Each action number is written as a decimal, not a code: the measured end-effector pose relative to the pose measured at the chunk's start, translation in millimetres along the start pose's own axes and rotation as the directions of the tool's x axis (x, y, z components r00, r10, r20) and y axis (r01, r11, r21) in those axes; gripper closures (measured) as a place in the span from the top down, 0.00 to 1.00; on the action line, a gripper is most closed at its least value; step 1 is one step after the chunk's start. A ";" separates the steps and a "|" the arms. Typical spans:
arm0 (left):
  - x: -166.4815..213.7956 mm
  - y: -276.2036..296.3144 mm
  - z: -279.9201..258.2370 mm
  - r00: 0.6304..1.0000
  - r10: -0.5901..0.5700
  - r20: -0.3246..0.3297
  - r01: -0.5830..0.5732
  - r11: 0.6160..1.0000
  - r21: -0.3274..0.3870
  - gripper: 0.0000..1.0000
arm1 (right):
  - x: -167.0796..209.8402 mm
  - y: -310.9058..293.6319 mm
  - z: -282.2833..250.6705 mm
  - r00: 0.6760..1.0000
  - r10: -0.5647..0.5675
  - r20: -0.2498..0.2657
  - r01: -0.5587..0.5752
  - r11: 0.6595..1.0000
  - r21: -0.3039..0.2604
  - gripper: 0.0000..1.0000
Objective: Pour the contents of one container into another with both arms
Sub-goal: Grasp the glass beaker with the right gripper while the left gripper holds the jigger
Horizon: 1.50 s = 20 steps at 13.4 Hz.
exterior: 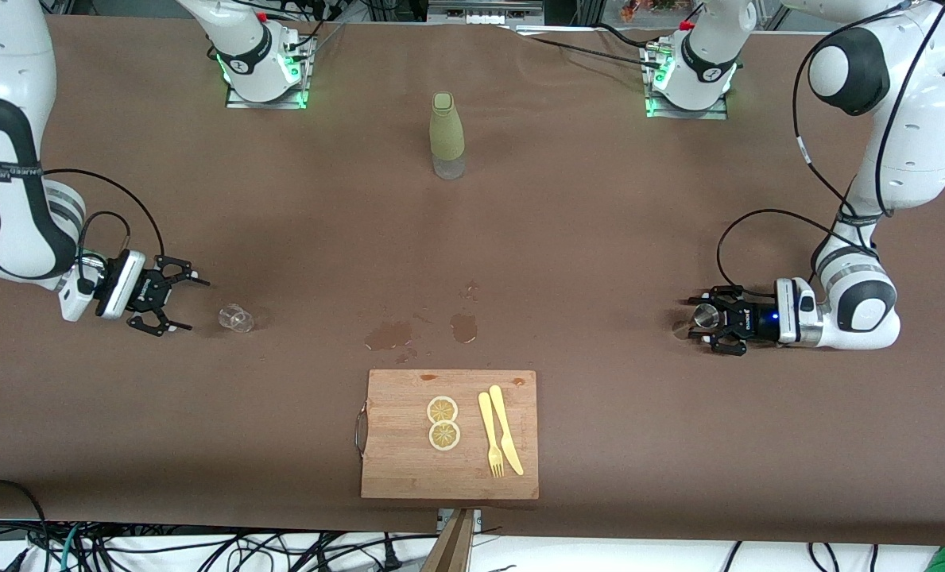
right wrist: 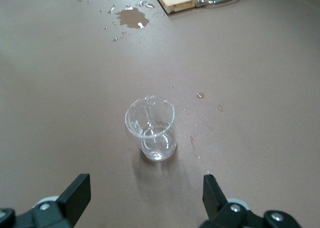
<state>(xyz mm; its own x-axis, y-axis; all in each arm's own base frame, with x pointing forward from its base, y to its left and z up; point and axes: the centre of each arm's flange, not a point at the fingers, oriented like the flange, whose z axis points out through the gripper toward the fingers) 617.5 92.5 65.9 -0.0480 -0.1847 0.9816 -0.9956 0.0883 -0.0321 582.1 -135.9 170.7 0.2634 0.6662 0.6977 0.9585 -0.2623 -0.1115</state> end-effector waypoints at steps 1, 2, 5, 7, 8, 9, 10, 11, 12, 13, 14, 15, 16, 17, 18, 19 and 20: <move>0.2 -0.2 0.4 1.000 0.002 0.000 -0.002 1.000 -0.001 0.68 | -6.9 2.1 2.0 0.999 -0.016 -0.035 0.016 1.000 0.006 1.00; 0.4 -0.5 1.0 1.000 0.004 0.000 -0.004 1.000 -0.002 0.62 | -11.2 5.5 3.7 0.997 -0.027 -0.078 0.029 0.999 0.015 1.00; 1.3 -1.6 2.0 1.000 0.009 0.001 -0.009 1.000 -0.003 0.53 | -20.4 21.8 12.5 0.980 -0.055 -0.191 0.067 0.996 0.053 1.00; 1.6 -2.0 1.8 1.000 0.011 0.001 -0.011 1.000 -0.003 0.46 | -33.1 27.8 19.8 0.969 -0.060 -0.240 0.076 0.995 0.060 1.00; 1.6 -2.1 1.8 1.000 0.012 0.001 -0.012 1.000 -0.003 0.46 | -39.5 27.6 24.7 0.962 -0.061 -0.265 0.080 0.995 0.063 1.00; 1.8 -2.3 1.7 1.000 0.017 0.001 -0.017 1.000 -0.003 0.41 | -44.8 26.5 30.3 0.955 -0.062 -0.289 0.086 0.994 0.069 1.00; 1.9 -2.5 1.6 1.000 0.022 0.001 -0.022 1.000 -0.003 0.40 | -47.9 26.0 35.1 0.950 -0.063 -0.305 0.091 0.993 0.079 1.00; 2.5 -3.2 1.2 1.000 0.029 0.002 -0.029 1.000 -0.003 0.31 | -48.7 26.7 38.7 0.947 -0.066 -0.315 0.099 0.991 0.089 1.00; 4.2 -4.9 0.3 0.999 0.036 0.002 -0.036 0.999 -0.001 0.24 | -48.5 27.9 41.1 0.944 -0.070 -0.323 0.106 0.990 0.096 1.00; 4.8 -6.0 -0.3 0.999 0.039 0.004 -0.039 0.999 0.000 0.24 | -48.1 28.7 43.0 0.942 -0.073 -0.329 0.112 0.988 0.102 1.00; 5.3 -6.4 -0.5 0.999 0.041 0.004 -0.041 0.999 0.000 0.23 | -47.5 28.7 44.8 0.939 -0.076 -0.335 0.118 0.987 0.106 1.00; 5.7 -6.6 -0.4 0.999 0.042 0.002 -0.042 0.999 -0.001 0.23 | -46.8 28.5 46.6 0.936 -0.078 -0.342 0.123 0.986 0.112 1.00; 6.0 -6.7 -0.3 0.999 0.043 0.001 -0.043 0.999 -0.002 0.23 | -46.4 27.8 48.6 0.933 -0.077 -0.351 0.127 0.985 0.120 1.00; 6.1 -6.8 -0.3 0.999 0.044 0.001 -0.044 0.999 -0.002 0.23 | -47.1 26.3 51.5 0.930 -0.078 -0.359 0.131 0.983 0.127 1.00; 6.2 -6.9 -0.3 0.999 0.044 0.001 -0.044 0.999 -0.002 0.23 | -48.8 24.9 55.1 0.928 -0.080 -0.364 0.136 0.982 0.133 1.00; 6.4 -7.0 -0.2 0.999 0.044 0.000 -0.044 0.999 -0.002 0.23 | -51.0 24.3 58.8 0.927 -0.081 -0.366 0.139 0.981 0.137 1.00; 6.4 -7.0 -0.2 0.999 0.045 0.000 -0.045 0.999 -0.003 0.23 | -53.0 24.5 62.3 0.926 -0.081 -0.368 0.141 0.980 0.140 1.00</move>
<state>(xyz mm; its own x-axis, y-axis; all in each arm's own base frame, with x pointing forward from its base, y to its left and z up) 624.2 90.8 72.4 -0.0924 -0.1807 0.9792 -0.9922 0.0990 -0.0754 598.4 -134.2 86.9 0.1265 0.3817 0.9156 0.9918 -0.0651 -0.1099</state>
